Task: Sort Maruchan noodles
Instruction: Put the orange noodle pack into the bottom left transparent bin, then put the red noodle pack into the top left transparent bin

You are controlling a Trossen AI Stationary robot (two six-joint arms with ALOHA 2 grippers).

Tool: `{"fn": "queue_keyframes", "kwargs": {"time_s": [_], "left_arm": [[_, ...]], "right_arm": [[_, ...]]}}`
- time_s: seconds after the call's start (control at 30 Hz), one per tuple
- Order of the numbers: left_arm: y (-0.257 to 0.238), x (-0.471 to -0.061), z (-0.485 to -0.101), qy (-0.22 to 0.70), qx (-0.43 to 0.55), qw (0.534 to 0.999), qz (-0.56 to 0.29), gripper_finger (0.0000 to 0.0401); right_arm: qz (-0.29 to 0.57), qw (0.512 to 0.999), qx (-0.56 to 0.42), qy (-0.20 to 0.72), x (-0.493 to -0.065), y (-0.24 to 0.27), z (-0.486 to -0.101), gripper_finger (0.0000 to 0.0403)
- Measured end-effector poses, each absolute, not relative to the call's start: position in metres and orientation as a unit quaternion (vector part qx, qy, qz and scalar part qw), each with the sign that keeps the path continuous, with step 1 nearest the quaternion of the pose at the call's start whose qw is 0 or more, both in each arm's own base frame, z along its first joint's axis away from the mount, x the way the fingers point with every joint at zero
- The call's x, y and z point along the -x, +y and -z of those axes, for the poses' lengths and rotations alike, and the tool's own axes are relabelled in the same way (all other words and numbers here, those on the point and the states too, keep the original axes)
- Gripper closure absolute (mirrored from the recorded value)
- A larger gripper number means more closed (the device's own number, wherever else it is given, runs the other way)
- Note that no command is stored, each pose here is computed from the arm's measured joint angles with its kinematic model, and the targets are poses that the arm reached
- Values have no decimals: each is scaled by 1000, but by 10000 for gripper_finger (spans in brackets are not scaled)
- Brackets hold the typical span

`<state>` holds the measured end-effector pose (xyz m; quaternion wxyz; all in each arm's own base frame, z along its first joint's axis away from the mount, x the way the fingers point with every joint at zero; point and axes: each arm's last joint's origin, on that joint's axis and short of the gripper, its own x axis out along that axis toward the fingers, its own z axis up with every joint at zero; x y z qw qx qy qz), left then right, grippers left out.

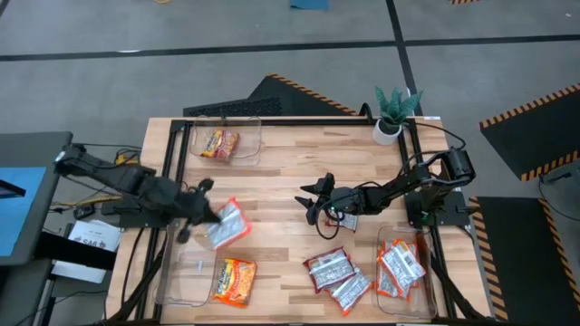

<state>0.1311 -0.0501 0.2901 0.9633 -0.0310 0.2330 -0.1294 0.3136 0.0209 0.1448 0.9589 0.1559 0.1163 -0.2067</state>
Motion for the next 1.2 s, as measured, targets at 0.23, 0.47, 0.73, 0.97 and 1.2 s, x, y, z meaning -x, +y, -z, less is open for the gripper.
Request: {"fn": "queue_keyframes", "kwargs": {"time_s": [0.23, 0.47, 0.73, 0.97, 1.2], "left_arm": [[-78, -106, -288, 294, 120, 916, 246, 401], [-88, -86, -263, 450, 172, 861, 165, 401], [-96, -88, -252, 493, 179, 842, 128, 401], [-104, -95, -243, 517, 171, 833, 97, 401], [-102, -105, -241, 488, 119, 862, 65, 376]], "right_arm": [[207, 959, -156, 116, -314, 21, -145, 175], [207, 959, -156, 116, -314, 21, -145, 175], [207, 959, -156, 116, -314, 21, -145, 175], [207, 959, -156, 116, -314, 21, -145, 175], [208, 959, -156, 116, -314, 20, -145, 175]]}}
